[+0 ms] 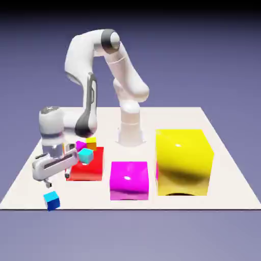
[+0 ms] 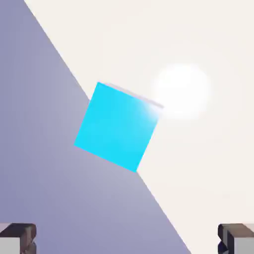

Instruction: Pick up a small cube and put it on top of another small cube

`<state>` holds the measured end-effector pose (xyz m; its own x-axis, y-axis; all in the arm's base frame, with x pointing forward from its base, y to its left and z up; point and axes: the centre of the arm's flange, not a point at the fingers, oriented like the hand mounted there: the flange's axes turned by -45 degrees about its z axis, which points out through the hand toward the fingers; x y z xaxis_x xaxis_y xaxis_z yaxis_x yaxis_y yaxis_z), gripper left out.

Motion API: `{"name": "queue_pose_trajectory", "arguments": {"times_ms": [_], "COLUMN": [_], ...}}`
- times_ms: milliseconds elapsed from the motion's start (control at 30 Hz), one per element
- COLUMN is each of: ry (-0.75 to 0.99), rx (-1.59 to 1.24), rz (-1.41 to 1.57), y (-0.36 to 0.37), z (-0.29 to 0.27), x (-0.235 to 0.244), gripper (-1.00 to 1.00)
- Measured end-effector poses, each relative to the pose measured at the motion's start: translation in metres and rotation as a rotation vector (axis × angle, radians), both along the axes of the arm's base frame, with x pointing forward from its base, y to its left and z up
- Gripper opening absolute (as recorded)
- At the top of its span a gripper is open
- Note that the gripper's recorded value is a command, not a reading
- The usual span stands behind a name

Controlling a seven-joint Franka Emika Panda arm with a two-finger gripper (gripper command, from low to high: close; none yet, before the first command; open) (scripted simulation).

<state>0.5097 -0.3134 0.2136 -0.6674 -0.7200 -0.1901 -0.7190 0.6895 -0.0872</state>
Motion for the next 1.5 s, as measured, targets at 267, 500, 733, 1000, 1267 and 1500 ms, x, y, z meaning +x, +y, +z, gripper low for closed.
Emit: {"name": "queue_pose_trajectory", "arguments": {"times_ms": [267,500,733,1000,1267,1500], "ry": [0.018,0.017,0.140,0.216,0.151,0.047], "rx": [0.099,0.099,0.007,-0.026,0.030,0.088], "rz": [-0.214,-0.215,-0.036,0.161,0.349,0.470], "y": [-0.029,-0.032,-0.029,-0.021,0.006,0.031], "z": [-0.070,-0.042,0.006,0.064,0.114,0.116], "x": [-0.001,-0.005,-0.057,-0.131,-0.205,-0.239], "gripper": [0.00,-1.00,-1.00,-1.00,-1.00,-1.00]}}
